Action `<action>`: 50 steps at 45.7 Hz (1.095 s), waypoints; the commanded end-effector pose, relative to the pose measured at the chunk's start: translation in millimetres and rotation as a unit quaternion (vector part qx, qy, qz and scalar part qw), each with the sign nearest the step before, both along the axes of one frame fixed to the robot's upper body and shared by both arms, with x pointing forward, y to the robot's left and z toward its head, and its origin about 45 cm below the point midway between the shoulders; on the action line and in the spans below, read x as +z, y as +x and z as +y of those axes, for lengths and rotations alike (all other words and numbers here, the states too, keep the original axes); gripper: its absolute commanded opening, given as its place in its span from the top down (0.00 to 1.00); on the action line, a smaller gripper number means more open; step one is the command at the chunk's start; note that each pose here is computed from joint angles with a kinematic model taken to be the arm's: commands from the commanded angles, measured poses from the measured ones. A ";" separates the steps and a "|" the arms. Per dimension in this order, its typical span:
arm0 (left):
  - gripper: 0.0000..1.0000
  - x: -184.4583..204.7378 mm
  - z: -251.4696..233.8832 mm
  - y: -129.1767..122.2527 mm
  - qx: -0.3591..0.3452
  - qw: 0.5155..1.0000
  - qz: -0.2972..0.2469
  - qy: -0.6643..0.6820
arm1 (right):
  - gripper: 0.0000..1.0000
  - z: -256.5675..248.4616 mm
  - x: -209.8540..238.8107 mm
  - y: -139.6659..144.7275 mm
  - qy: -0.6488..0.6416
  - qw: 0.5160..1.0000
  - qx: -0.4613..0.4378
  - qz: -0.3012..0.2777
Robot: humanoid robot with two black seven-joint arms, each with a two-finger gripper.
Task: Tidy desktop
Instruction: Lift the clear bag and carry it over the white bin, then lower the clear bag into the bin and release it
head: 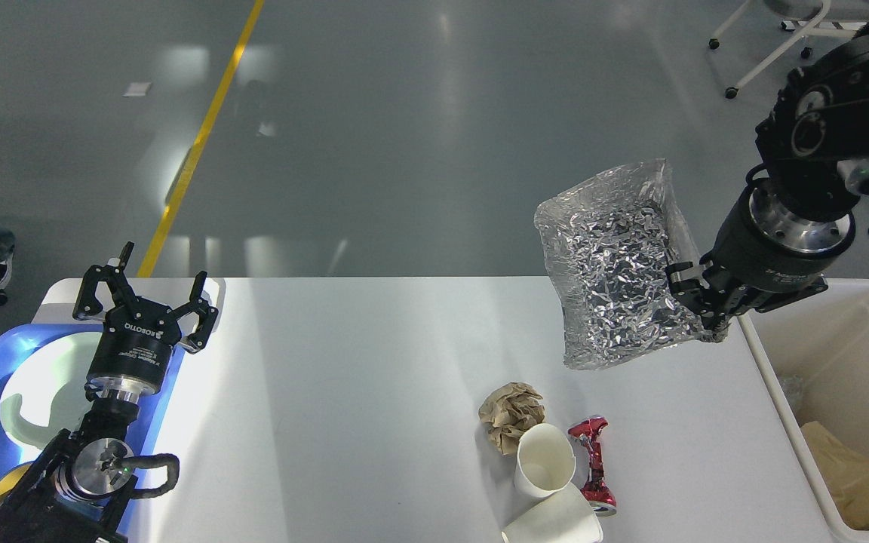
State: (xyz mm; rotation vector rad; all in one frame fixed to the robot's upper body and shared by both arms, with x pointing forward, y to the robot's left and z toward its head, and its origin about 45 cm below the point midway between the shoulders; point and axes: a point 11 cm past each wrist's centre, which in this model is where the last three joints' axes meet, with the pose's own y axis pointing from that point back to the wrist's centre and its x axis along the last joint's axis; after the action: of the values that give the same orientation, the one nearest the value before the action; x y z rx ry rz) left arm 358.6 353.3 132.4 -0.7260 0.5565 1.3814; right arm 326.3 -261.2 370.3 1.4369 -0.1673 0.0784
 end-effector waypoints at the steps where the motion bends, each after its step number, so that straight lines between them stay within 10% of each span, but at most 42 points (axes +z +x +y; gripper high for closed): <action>1: 0.03 -0.2 -0.2 0.0 0.001 1.000 0.000 0.000 | 1.00 -10.1 1.4 -0.8 0.013 1.000 -0.017 -0.003; 30: 0.03 0.0 -0.3 0.0 0.000 1.000 0.000 0.000 | 1.00 -256.5 -66.7 -11.7 -0.007 0.949 -0.299 -0.104; 50: 0.03 0.1 0.1 0.0 0.001 1.000 -0.001 0.000 | 1.00 -338.7 -210.0 -41.3 -0.091 0.882 -0.415 -0.202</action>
State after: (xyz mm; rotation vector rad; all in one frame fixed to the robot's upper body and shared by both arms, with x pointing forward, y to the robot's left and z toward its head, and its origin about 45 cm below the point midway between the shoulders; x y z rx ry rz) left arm 358.6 353.2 132.2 -0.7257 0.5570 1.3824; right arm 300.1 -589.3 200.3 1.1130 -1.0219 -0.3033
